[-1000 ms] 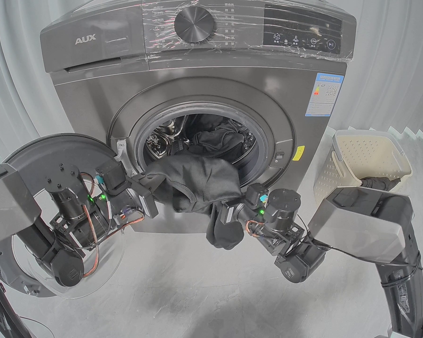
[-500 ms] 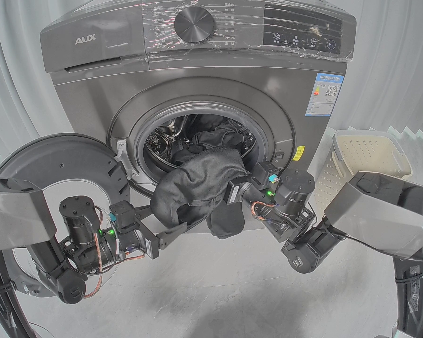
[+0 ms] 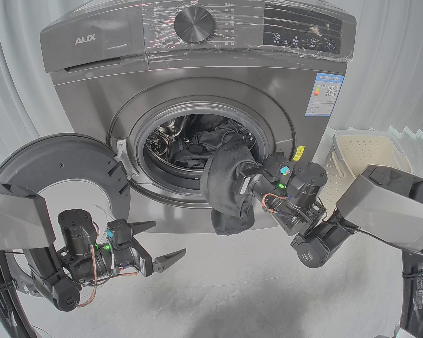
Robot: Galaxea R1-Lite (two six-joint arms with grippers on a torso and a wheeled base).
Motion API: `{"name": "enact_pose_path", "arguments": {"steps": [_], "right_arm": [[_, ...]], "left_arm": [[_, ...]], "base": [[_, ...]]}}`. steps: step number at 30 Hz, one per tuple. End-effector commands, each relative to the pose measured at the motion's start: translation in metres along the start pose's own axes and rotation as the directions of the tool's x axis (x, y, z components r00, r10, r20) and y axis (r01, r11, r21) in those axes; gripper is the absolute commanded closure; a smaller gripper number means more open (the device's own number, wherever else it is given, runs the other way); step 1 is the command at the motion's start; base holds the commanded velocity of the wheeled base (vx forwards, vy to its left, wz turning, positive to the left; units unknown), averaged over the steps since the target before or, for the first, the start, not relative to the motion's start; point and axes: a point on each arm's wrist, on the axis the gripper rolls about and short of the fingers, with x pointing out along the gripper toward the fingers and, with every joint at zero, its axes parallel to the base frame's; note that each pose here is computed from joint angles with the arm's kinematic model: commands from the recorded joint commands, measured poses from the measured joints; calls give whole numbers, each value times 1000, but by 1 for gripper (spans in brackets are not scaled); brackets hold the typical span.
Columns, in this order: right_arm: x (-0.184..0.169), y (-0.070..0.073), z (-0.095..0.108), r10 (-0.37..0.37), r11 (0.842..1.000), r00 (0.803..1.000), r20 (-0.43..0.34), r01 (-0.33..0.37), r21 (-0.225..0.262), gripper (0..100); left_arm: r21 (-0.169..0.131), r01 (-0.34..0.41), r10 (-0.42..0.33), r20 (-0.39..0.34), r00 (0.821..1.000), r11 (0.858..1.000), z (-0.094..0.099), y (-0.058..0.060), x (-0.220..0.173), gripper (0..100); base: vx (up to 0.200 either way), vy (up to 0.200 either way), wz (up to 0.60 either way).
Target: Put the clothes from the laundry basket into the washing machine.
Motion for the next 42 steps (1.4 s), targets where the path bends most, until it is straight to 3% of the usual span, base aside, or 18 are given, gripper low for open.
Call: {"name": "enact_pose_path", "arguments": {"steps": [1,4,13,19,27,42], "right_arm": [[-4,9,8,22,1000,1000,10,-22,6,100],[-12,23,11,53,998,999,-2,-53,12,100],[-30,57,13,140,990,990,-26,-139,32,100],[-34,73,13,178,983,984,-29,-177,41,100],[-39,85,13,208,977,978,-28,-206,57,100],[-49,94,12,219,973,975,-47,-215,78,100]], "left_arm": [[3,-10,10,28,1000,1000,5,5,6,0],[22,-27,25,87,996,999,16,14,17,0],[16,-68,65,171,983,998,27,29,49,0],[10,-48,45,180,983,999,26,26,59,0],[24,-3,-1,182,983,1000,23,18,75,0],[27,-24,18,211,977,999,14,31,105,0]], "base": [[0,0,0],[0,0,0],[0,0,0],[0,0,0],[0,0,0],[0,0,0]]}}
